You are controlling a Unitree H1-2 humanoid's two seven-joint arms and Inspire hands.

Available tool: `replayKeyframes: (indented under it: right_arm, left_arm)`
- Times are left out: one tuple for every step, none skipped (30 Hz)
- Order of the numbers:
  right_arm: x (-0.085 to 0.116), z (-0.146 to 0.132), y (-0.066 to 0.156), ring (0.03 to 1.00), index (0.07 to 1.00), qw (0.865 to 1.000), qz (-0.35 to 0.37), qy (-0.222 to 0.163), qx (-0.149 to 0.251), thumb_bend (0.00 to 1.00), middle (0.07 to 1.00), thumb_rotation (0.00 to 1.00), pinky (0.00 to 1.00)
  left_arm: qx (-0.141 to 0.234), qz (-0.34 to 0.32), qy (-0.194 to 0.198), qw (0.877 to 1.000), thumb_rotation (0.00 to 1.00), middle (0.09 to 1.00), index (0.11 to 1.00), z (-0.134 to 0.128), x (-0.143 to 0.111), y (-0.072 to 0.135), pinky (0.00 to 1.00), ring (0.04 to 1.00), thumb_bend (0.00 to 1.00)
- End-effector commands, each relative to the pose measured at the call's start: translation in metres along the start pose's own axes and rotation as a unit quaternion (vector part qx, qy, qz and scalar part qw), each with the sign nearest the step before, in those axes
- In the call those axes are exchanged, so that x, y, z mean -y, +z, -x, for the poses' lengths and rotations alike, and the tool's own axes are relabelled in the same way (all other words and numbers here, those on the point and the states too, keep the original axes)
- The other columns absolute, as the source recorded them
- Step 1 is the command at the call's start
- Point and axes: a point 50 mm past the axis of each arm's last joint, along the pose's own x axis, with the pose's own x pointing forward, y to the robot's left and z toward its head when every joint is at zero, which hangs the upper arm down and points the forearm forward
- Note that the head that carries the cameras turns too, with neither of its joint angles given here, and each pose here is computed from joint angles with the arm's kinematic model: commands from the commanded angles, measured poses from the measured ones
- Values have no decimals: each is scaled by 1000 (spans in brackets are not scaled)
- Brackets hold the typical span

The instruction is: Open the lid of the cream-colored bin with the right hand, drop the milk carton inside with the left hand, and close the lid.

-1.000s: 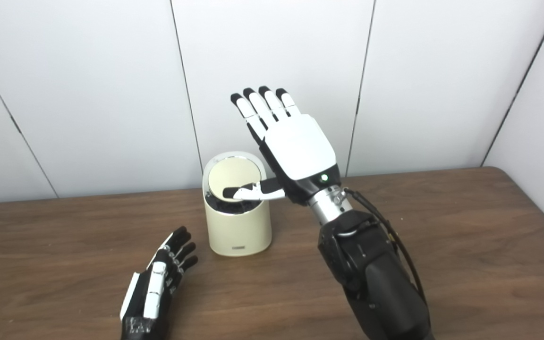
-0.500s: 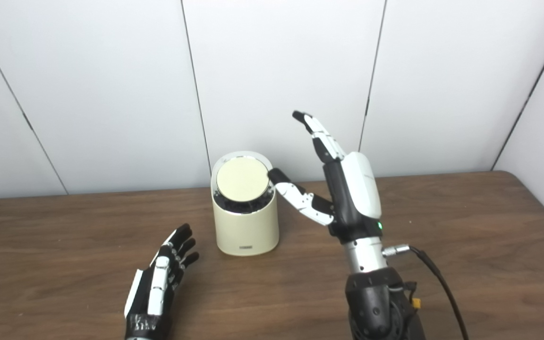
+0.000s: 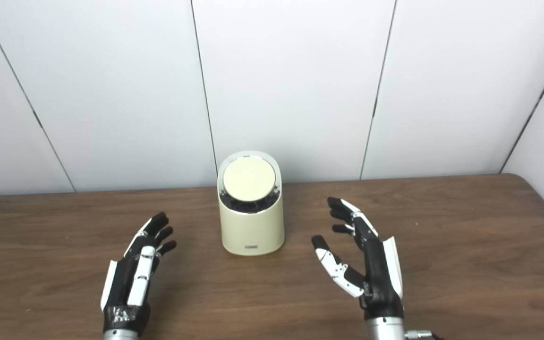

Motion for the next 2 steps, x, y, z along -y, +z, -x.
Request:
replayKeyframes:
  right_arm:
    - [-1, -3, 4, 780, 782, 1000, 9, -8, 16, 171, 799, 369, 685]
    - [-1, -2, 1, 777, 781, 1000, 17, -11, 7, 177, 795, 386, 681]
  left_arm:
    - [22, -3, 6, 1000, 711, 892, 889, -4, -1, 11, 811, 871, 197]
    - [20, -5, 6, 1000, 718, 895, 891, -2, -2, 11, 813, 873, 200]
